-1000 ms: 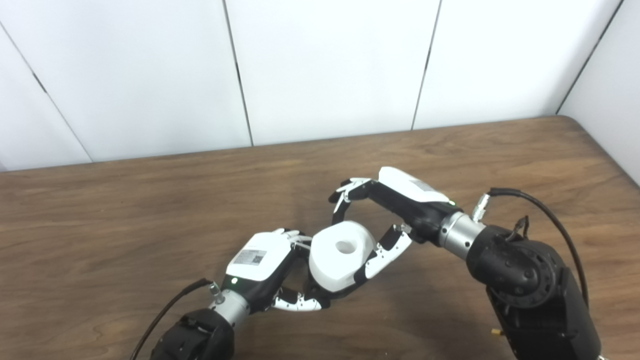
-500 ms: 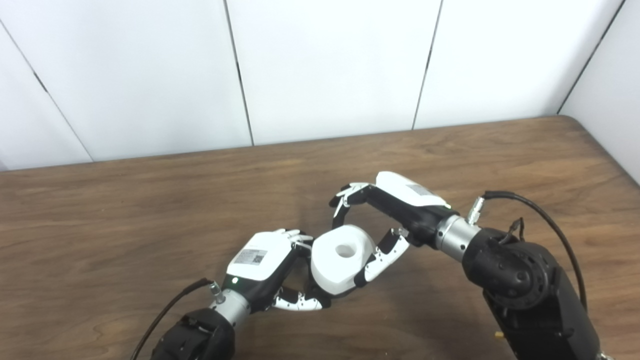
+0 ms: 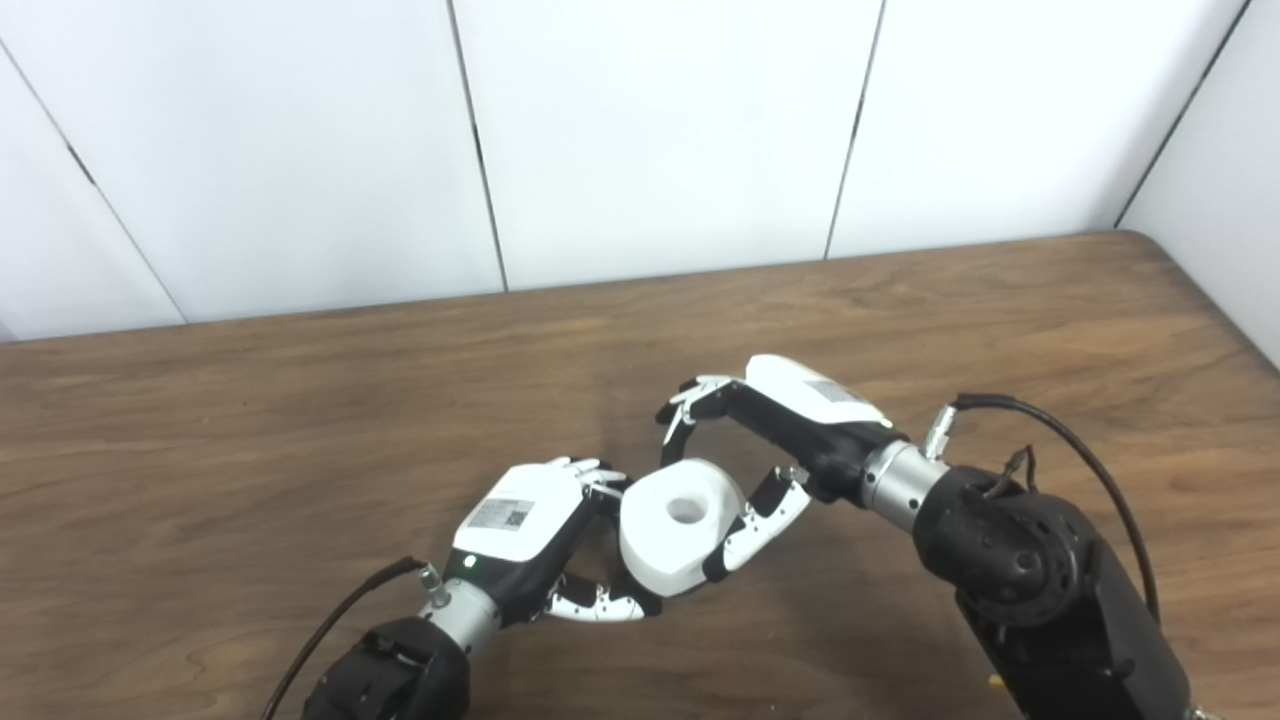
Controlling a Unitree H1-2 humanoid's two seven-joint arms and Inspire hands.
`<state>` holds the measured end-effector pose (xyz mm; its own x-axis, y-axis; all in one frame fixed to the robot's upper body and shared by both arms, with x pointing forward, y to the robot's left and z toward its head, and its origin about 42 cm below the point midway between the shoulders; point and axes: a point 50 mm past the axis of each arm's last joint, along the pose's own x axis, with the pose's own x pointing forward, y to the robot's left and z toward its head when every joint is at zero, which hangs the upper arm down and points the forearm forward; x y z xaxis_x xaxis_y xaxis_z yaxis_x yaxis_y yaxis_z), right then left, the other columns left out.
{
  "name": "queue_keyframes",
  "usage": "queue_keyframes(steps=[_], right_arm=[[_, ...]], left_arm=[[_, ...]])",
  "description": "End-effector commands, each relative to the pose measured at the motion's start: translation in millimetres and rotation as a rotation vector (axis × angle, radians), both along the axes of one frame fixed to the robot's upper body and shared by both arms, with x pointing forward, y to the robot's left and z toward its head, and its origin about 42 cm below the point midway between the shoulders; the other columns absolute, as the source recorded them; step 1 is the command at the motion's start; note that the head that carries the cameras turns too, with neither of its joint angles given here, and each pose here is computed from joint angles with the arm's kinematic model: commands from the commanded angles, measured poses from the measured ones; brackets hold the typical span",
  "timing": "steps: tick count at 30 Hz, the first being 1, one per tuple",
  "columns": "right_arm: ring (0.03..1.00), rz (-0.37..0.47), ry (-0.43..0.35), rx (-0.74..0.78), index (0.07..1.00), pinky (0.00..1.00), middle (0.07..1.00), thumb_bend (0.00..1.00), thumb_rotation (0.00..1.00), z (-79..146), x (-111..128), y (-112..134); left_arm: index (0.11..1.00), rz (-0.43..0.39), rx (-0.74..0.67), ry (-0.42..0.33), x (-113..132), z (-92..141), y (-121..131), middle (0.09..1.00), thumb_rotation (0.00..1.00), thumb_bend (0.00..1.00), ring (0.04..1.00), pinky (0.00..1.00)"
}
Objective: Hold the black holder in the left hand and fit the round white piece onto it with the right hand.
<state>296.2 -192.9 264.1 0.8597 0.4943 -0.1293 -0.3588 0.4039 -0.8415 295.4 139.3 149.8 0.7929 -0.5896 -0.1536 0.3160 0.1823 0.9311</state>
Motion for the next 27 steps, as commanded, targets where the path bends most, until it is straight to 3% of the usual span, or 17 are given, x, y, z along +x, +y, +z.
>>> queue_keyframes(steps=[1, 27], right_arm=[[0.908, 0.014, -0.081, -0.009, 0.482, 0.91, 0.809, 0.53, 0.14, 14.2, 4.6, 1.2], [0.897, 0.029, -0.096, -0.026, 0.488, 0.90, 0.794, 0.53, 0.15, 10.2, 4.9, 2.2]], left_arm=[[0.491, 0.022, 0.155, 0.193, -17.9, -44.0, 13.2, 0.818, 0.06, 0.51, 0.903, 0.92], [0.490, 0.022, 0.153, 0.184, -16.9, -44.0, 11.7, 0.812, 0.06, 0.51, 0.892, 0.91]])
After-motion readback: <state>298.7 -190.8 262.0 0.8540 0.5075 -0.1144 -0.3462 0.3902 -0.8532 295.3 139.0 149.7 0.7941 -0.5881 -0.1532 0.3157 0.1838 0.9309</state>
